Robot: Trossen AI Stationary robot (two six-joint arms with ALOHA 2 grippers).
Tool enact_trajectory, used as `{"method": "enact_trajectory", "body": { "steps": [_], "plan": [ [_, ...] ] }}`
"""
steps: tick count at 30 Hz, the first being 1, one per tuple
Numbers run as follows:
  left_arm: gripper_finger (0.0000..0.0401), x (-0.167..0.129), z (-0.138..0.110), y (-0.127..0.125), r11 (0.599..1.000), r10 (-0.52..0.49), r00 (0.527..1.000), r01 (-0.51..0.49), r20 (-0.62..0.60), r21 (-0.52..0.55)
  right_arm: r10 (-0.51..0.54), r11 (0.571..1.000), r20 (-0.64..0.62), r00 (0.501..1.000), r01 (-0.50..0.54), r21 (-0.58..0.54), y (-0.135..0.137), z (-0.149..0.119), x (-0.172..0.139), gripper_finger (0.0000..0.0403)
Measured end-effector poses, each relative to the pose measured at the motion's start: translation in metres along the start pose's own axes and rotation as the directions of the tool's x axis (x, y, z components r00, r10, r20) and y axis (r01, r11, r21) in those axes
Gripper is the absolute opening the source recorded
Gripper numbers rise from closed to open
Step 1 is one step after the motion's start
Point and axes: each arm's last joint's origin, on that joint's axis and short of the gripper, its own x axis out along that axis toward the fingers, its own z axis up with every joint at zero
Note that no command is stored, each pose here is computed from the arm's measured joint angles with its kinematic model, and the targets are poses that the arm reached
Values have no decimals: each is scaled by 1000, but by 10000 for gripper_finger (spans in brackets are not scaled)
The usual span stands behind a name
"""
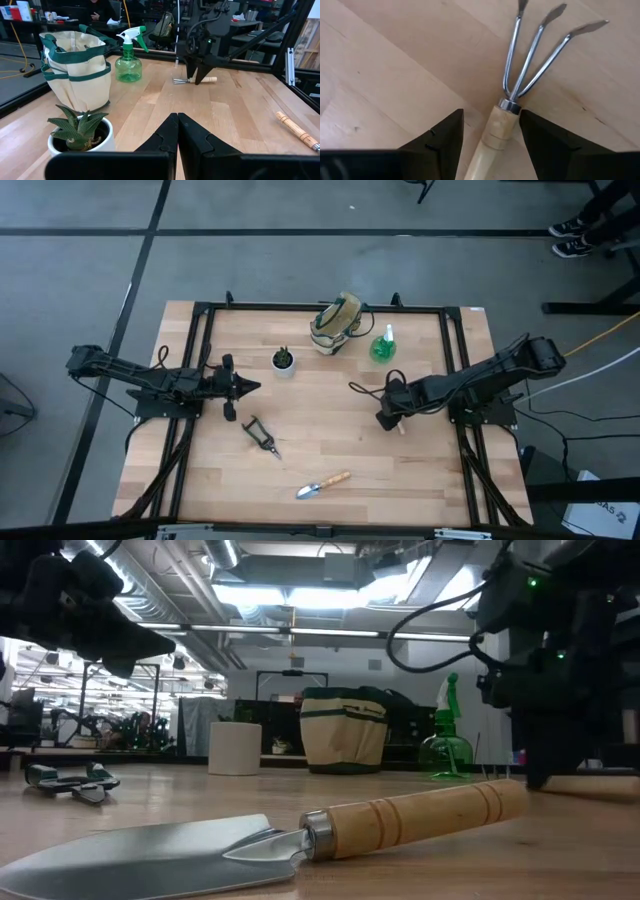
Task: Pick & Place Garden tools in Gardening bag
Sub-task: Put the hand rake into the gardening bag
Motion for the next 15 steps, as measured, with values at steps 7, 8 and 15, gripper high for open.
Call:
{"method": "enact_trajectory", "body": {
  "steps": [7, 8, 15],
  "plan": [
    [4, 0, 0, 0, 1000, 0, 1000, 0, 0, 0, -7, 999, 5, 1000, 7, -43, 0, 0, 1, 201],
    [4, 0, 0, 0, 1000, 0, 1000, 0, 0, 0, -7, 999, 5, 1000, 7, -45, 0, 0, 1, 198],
    [4, 0, 0, 0, 1000, 0, 1000, 0, 0, 0, -28, 996, 15, 999, 29, -90, -3, 2, 1, 127]
  ]
}}
